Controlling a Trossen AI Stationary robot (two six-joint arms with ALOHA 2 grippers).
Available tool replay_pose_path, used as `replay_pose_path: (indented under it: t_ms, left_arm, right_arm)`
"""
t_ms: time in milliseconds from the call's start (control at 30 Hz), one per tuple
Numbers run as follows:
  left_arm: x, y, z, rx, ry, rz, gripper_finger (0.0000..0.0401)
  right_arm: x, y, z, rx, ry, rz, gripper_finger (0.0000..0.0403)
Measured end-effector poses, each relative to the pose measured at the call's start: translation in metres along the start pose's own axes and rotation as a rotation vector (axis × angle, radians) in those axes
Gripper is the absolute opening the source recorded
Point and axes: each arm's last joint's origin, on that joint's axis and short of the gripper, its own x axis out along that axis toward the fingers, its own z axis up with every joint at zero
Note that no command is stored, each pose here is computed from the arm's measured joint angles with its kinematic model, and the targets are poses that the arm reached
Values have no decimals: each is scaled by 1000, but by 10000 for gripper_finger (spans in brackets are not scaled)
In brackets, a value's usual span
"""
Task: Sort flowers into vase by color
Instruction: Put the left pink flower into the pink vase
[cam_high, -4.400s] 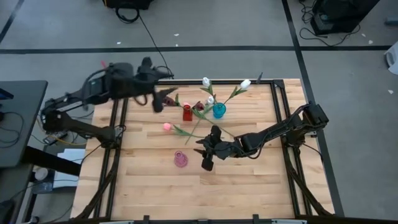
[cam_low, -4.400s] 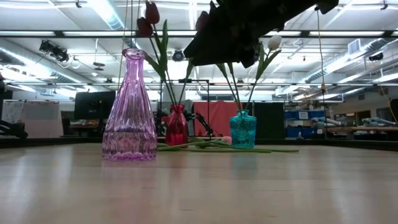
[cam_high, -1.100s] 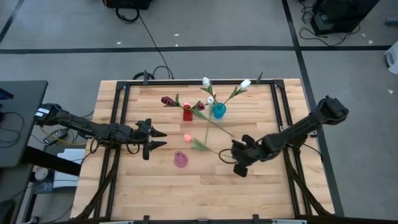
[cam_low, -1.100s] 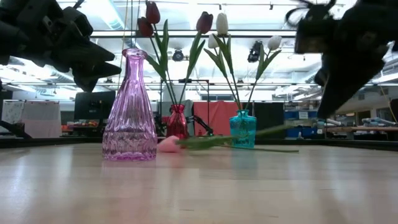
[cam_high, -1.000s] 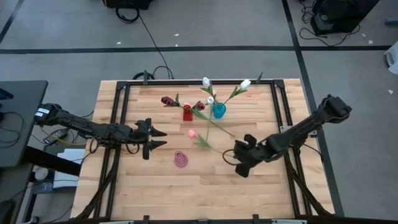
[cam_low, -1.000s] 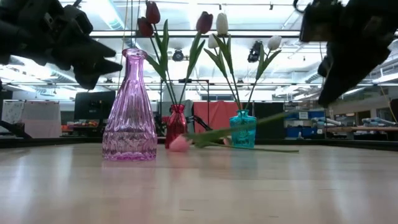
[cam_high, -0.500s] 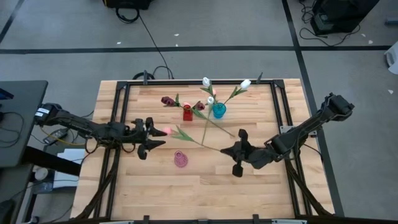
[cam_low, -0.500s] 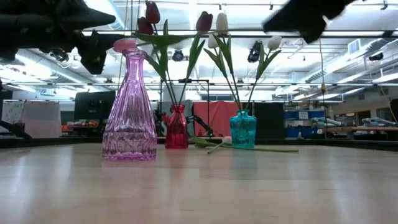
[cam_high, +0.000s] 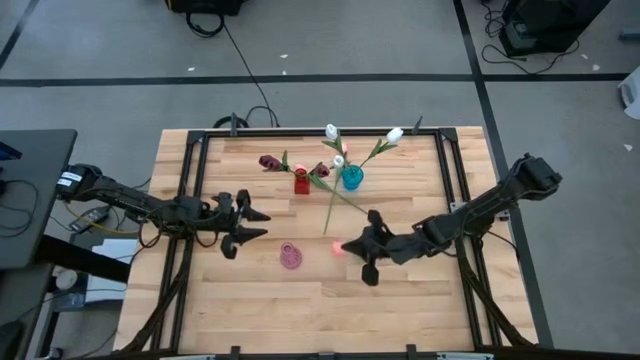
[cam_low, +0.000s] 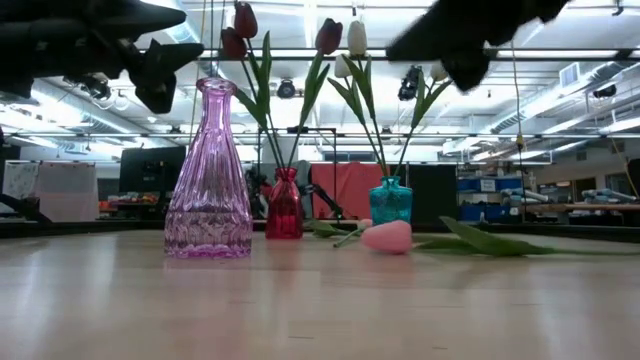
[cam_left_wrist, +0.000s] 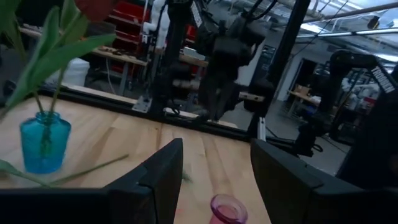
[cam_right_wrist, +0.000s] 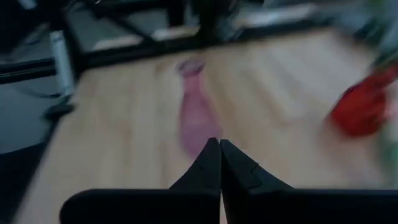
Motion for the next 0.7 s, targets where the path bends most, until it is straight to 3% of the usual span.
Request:
replay_pose_path:
  t_ms: [167,367,700]
  left_arm:
    - [0,-1,-1,-9,16,-24,193]
    - [0,0,-2,-34,25,-23,193]
    - [0,0,-3,-28,36,-12,193]
  right_arm:
    - [20,-6,-31,-2,262,63,46]
    - [22,-18,-63,6,543,-42,92]
    - [4,-29,-81,-6,813,-143,145]
